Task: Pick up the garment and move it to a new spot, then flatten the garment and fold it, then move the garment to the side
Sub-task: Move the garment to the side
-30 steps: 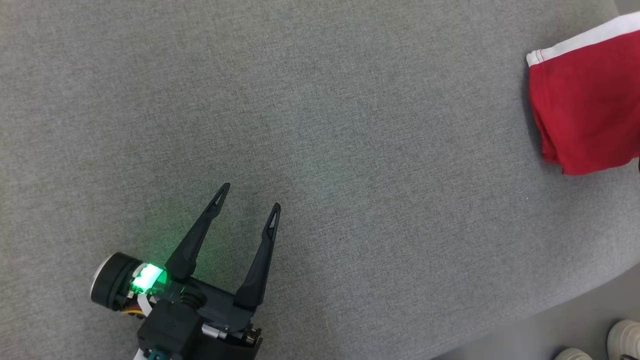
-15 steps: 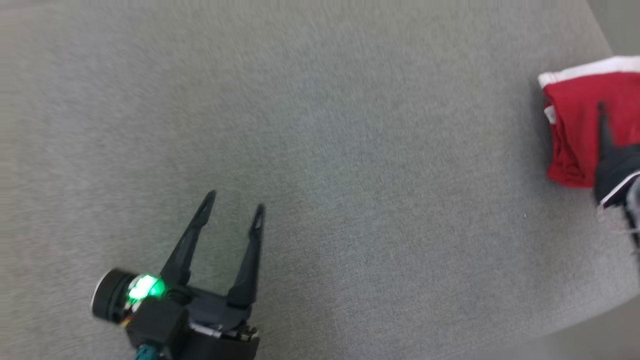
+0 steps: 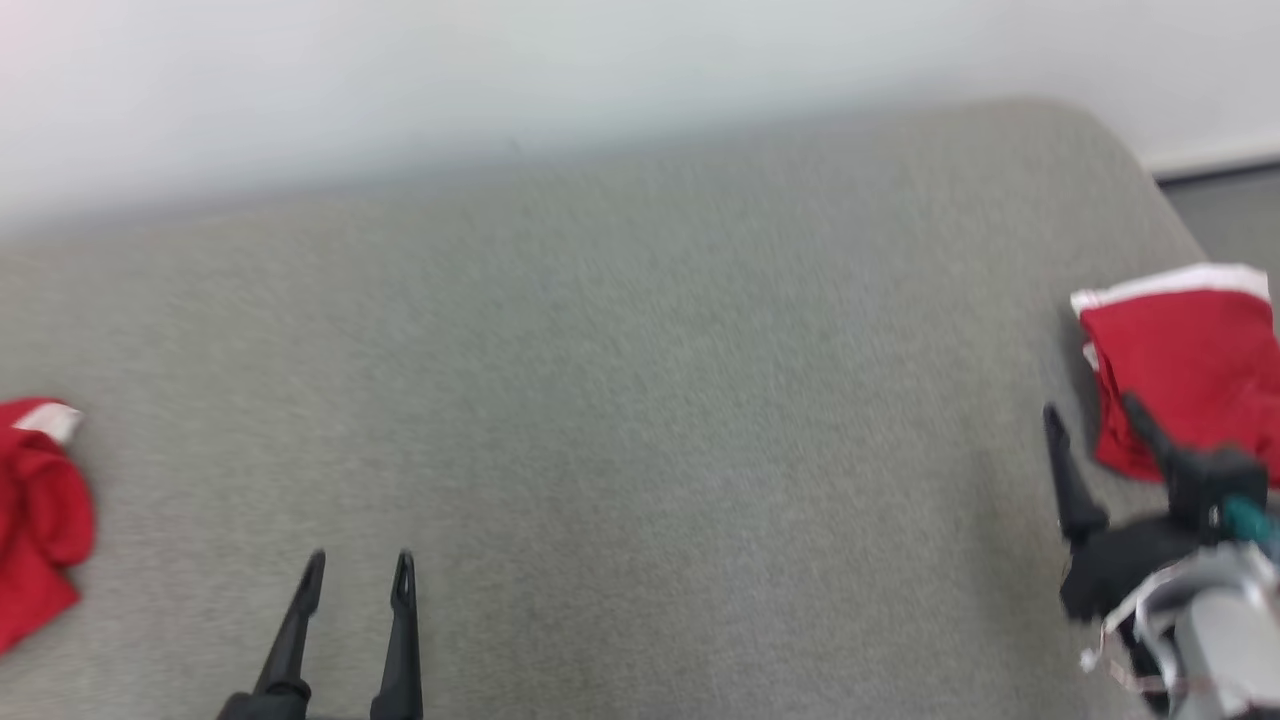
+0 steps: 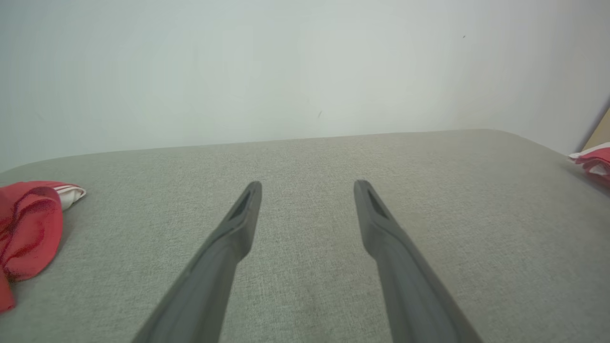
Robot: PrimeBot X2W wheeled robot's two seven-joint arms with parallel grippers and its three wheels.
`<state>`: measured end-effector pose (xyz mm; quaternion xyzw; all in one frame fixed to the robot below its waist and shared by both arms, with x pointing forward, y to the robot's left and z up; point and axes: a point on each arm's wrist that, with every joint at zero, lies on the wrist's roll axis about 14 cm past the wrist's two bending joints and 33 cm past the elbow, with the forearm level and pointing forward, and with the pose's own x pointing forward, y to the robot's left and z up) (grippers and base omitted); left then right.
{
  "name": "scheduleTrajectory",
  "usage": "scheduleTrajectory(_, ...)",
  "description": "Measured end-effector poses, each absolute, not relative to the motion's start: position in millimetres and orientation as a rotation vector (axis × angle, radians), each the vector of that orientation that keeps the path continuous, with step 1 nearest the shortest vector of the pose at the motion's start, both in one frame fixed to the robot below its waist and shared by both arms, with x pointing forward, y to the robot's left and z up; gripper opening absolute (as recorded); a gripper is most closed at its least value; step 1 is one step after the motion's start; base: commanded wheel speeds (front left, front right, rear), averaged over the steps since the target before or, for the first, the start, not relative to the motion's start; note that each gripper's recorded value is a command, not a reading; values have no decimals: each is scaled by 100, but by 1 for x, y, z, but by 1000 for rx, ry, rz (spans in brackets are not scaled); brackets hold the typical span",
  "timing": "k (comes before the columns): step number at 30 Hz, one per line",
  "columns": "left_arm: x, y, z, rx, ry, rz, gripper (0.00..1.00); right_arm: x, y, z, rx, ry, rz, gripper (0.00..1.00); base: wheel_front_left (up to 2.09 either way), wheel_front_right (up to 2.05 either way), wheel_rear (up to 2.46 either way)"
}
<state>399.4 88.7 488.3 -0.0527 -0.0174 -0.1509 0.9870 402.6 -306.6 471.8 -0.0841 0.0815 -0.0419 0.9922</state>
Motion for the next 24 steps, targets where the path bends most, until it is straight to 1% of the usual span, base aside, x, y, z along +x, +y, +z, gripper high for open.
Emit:
scheduleTrajectory(4, 383, 105, 492, -92, -38, -255, 100, 382, -281, 476, -97, 111, -51, 100, 0, 0, 0)
scheduleTrajectory(10, 366, 135, 501, -71, -62, -158, 100, 371, -233, 497, -27, 0, 30, 100, 0, 0, 0)
scheduleTrajectory(15, 352, 154, 496, -54, -50, -98, 100, 357, -208, 497, 10, -27, 68, 100, 0, 0, 0)
scheduleTrajectory(19, 341, 170, 490, -53, -32, -56, 100, 347, -196, 494, 30, -30, 76, 100, 0, 0, 0)
scheduleTrajectory(24, 331, 176, 485, -50, -19, -41, 100, 334, -199, 489, 53, -27, 42, 100, 0, 0, 0)
